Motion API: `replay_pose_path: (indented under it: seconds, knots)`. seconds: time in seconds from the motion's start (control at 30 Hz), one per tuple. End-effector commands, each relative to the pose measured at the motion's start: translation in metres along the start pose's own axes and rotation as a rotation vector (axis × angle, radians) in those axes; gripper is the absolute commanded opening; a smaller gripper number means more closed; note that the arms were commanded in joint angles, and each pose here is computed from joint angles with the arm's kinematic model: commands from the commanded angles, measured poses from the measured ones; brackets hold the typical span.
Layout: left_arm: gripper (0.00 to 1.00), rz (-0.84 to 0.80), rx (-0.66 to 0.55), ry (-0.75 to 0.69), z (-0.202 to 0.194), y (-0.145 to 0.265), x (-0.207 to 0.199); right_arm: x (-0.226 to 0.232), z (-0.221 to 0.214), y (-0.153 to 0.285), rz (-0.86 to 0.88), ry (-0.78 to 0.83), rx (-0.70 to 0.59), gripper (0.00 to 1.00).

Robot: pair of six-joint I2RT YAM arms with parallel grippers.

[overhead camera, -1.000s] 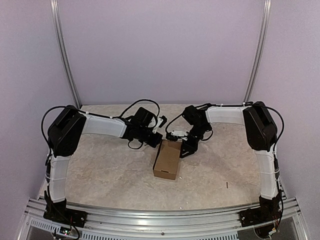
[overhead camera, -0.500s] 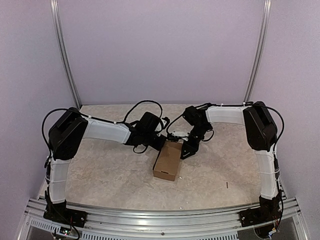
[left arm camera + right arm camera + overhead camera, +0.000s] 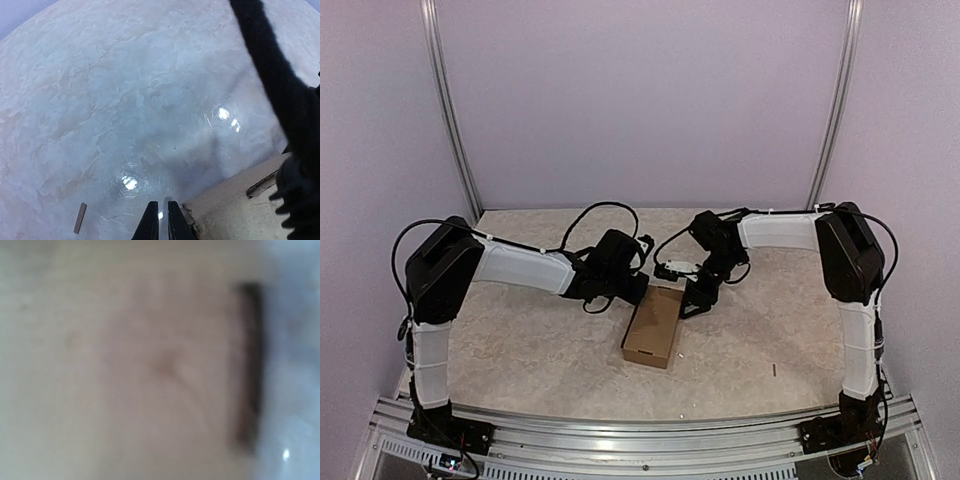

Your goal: Fold the paper box

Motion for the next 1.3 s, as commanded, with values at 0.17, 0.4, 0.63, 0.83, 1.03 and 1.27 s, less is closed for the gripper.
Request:
replay_pose_path:
  seconds: [0.17,0.4,0.63,0.83,1.03,1.27]
  knots:
    - [0.19,0.059,-0.078,0.015,0.027,0.075,0.038,0.019,0.005,0.036,-0.097,0.091,-0.064,0.54]
    - [0.12,0.012,0.140,-0.007,-0.077,0.102,0.003,0.056,-0.025,0.010,-0.052,0.150,0.038,0.51]
    - [0.04,-0.126,0.183,-0.025,-0.102,0.109,-0.052,0.087,-0.004,-0.018,0.047,0.172,-0.012,0.49]
    - [0.03,-0.143,0.209,-0.077,-0.105,0.090,-0.090,0.092,0.028,-0.044,0.197,0.103,-0.082,0.46]
    - [0.03,0.002,0.239,-0.066,-0.114,0.099,-0.066,0.098,0.012,-0.030,0.148,0.119,-0.046,0.46]
    - [0.15,0.267,0.220,-0.079,-0.096,0.156,-0.004,0.078,-0.009,0.062,-0.051,0.109,-0.057,0.62]
Point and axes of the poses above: each gripper's point midway between its finger pads, its own y axis back along the fingers, its own x axis along the line the jaws close on, z = x × y, the point moved 2 cm from there along y, back along the fingers, and after that the axes turned 8 degrees about y, right-handed, at the moved point
